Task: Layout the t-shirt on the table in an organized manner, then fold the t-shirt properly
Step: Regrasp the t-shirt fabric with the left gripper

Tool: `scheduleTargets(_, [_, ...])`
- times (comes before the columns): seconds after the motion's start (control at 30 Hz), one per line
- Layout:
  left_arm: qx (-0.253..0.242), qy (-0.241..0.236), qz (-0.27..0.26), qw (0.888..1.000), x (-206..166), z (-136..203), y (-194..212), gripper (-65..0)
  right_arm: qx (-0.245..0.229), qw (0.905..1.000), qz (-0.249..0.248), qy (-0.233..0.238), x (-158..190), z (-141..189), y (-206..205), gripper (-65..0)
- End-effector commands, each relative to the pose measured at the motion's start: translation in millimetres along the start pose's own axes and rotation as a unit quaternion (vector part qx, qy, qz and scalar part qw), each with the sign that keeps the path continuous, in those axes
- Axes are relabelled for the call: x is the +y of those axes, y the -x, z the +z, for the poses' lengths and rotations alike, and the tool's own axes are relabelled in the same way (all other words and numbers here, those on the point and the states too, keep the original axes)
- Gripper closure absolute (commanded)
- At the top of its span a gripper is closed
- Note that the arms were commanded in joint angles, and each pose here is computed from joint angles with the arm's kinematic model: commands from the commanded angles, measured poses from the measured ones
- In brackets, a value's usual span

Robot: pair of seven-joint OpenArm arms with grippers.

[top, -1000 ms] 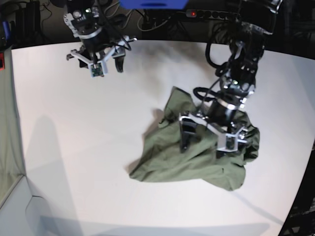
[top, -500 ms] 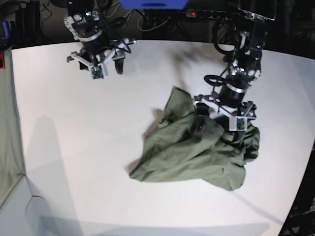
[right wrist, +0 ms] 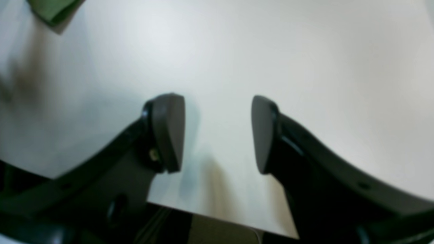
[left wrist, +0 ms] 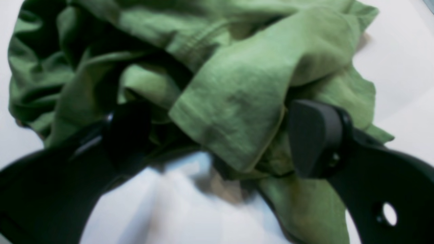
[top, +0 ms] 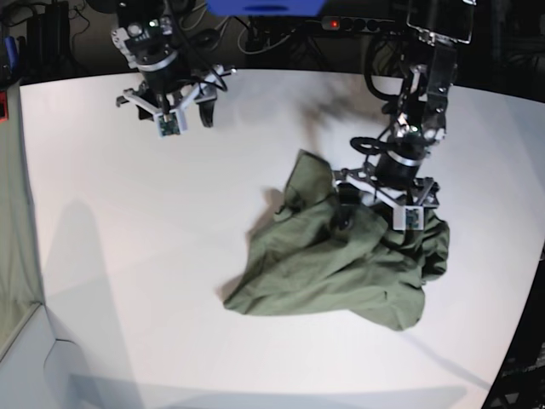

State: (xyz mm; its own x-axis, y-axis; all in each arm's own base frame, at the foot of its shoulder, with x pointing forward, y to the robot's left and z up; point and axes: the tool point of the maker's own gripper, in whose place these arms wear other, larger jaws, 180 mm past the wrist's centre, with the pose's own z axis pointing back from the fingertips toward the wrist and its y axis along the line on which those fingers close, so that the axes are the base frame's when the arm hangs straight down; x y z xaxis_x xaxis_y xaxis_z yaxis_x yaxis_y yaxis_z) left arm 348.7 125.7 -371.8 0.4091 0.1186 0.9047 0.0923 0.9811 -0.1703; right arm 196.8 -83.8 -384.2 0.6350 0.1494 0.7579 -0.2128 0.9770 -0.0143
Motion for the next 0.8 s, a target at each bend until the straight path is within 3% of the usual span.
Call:
scheduleTargets(0.0, [-0.025, 0.006, 0.003, 1.000, -6, -2, -15, -62.3, -0.020, 0.9998, 0.000, 0.000, 0, 3, -10, -32.1])
scheduleTargets(0.33, [-0.022, 0.006, 0.011, 1.000, -6, -8, -13, -59.7, -0.021, 0.9998, 0.002, 0.002, -2, -1, -12, -32.1])
scheduleTargets(0.43, [-0.024, 0.006, 0.011, 1.000, -5, -8, -14, -46.3, -0.022, 0.9998, 0.002, 0.002, -3, -2, -13, -32.1])
scheduleTargets(0.67, [-0.035, 0.003, 0.022, 0.999, -9, -13, -24, -1.0, -0.023, 0.9997, 0.002, 0.002, -3, -2, -14, -32.1])
scheduleTargets(0.77, [-0.050, 0.003, 0.027, 0.998, -10, -11, -35, -1.8, -0.024, 0.9997, 0.002, 0.002, -3, -3, -15, -32.1])
